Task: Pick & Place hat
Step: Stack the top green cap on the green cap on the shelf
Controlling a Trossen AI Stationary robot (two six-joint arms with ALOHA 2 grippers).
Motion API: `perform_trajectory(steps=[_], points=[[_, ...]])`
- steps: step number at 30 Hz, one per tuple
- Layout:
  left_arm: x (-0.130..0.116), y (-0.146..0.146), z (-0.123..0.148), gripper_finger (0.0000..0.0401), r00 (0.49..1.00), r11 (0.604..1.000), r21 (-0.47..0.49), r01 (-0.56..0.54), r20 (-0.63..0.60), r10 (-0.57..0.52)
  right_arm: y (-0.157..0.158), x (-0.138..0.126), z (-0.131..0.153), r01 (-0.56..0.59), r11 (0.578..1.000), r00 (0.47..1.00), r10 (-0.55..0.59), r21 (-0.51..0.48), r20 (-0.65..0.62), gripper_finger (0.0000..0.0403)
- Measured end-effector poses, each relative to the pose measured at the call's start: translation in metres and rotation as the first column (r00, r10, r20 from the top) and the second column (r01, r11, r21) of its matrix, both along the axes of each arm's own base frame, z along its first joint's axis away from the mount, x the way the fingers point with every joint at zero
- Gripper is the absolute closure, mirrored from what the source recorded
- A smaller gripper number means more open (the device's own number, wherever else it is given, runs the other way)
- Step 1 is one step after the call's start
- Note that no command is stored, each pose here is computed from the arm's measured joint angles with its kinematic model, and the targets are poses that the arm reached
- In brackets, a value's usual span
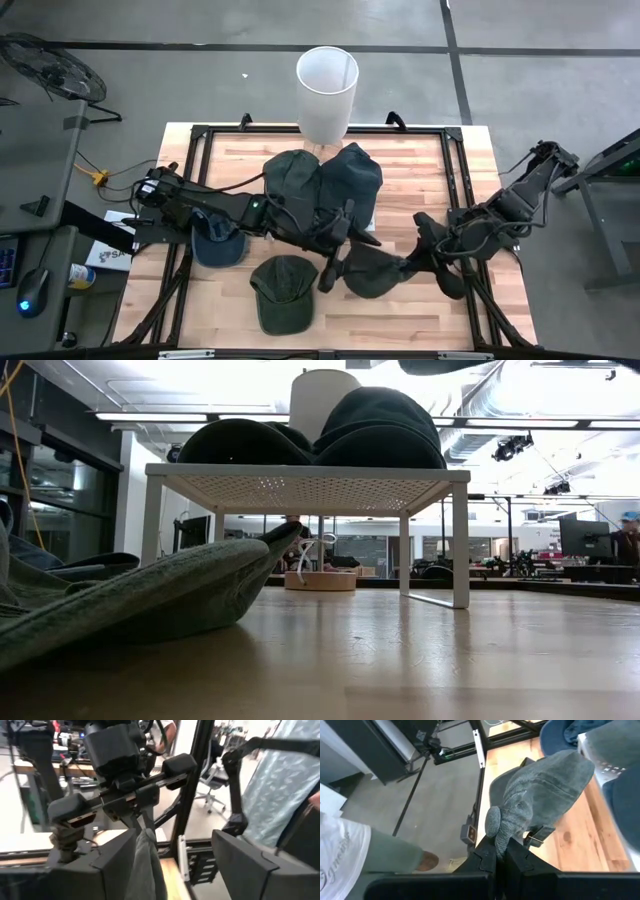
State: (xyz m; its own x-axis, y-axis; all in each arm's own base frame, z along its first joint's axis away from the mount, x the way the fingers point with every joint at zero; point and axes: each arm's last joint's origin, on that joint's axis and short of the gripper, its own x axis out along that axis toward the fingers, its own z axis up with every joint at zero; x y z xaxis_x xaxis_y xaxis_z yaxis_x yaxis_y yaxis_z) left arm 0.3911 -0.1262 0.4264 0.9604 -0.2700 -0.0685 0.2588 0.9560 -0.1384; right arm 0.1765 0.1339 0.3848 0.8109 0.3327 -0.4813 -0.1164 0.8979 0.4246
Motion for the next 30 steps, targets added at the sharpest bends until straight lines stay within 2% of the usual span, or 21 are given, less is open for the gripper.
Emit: perform_trajectory(steps=[12, 18, 27, 30], points=[[0.005, 0.006, -0.007, 0.0138, 0.996, 0.991, 0.104, -0.081, -0.013, 0.083, -0.011, 0.008, 0.000, 0.028, 1.000, 1.000, -0.028, -0.003, -0.003, 0.0403], [0.021, 0.015, -0.019, 0.0138, 0.997, 0.992, 0.099, -0.077, -0.016, 0.079, -0.012, 0.011, 0.000, 0.021, 1.000, 1.000, -0.021, 0.008, 0.004, 0.0403], [0.023, 0.023, -0.020, 0.0138, 0.999, 0.995, 0.094, -0.041, -0.022, 0.044, -0.012, 0.012, 0.000, 0.022, 1.000, 1.000, -0.022, 0.008, -0.002, 0.0403], [0.031, 0.023, -0.028, 0.0138, 0.999, 0.995, 0.094, -0.025, -0.036, 0.028, -0.013, 0.012, 0.000, 0.027, 1.000, 1.000, -0.027, 0.006, 0.000, 0.0403]])
